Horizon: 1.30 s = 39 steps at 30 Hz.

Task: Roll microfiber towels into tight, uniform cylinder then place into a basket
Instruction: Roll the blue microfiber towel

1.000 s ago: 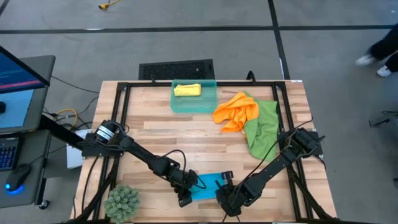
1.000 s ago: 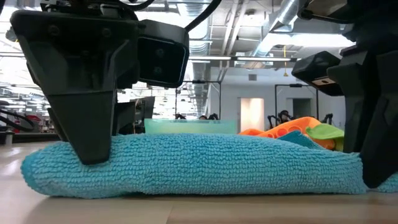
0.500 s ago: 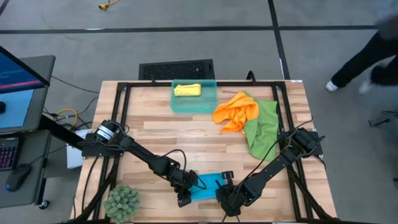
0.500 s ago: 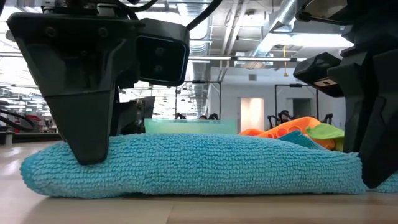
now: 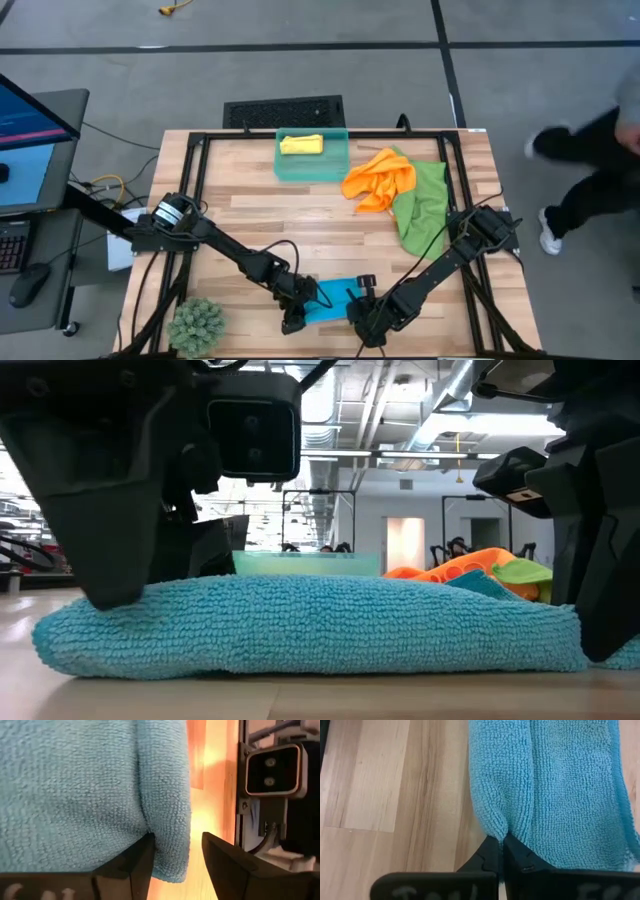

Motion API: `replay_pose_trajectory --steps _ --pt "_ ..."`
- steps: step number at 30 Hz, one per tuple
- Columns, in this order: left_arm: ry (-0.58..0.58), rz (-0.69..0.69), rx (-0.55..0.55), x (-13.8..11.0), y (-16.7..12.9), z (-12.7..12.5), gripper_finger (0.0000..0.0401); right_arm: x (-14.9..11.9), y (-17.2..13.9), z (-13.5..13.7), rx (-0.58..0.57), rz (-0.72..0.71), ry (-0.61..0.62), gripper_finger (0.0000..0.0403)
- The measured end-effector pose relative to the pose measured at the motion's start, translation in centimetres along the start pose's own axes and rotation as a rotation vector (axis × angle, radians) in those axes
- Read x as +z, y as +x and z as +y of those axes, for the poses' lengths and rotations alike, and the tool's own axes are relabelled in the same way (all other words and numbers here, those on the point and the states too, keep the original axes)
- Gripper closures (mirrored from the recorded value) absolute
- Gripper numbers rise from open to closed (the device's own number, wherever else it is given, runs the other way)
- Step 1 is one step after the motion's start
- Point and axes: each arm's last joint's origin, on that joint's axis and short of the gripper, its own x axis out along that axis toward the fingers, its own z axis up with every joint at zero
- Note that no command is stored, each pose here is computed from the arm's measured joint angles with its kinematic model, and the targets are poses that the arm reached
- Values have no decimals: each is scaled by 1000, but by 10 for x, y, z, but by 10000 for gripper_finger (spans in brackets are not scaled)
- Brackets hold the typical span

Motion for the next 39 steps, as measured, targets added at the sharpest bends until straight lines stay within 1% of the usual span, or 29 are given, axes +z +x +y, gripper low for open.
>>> replay_pose_trajectory --steps 3,4,8,13,18,22,27,29,33,37,39 --pt "77 2 -38 1 0 -1 226 0 0 0 3 -4 2 381" --pt "85 -3 -43 2 -1 -2 226 0 0 0 4 -5 2 382" --pt "118 -33 -20 1 -5 -7 232 1 0 0 7 -5 3 386" --pt "165 -62 70 -3 -20 -15 247 1 0 0 13 -3 28 382" --pt "176 -62 150 -10 -33 -22 253 1 0 0 15 -2 29 386" --pt "193 -68 179 -15 -37 -29 253 1 0 1 15 -3 29 382" --pt "248 -124 208 -23 -41 -45 253 1 0 0 15 -2 31 386" --pt "309 -150 223 -24 -41 -54 253 2 0 -1 20 1 34 386" --pt "494 -217 256 -27 -43 -78 253 3 1 -3 24 2 41 380" --pt "680 -290 380 -37 -43 -92 253 3 1 -3 24 0 42 384" --pt "725 -329 438 -40 -37 -95 253 3 1 -3 24 0 42 386"
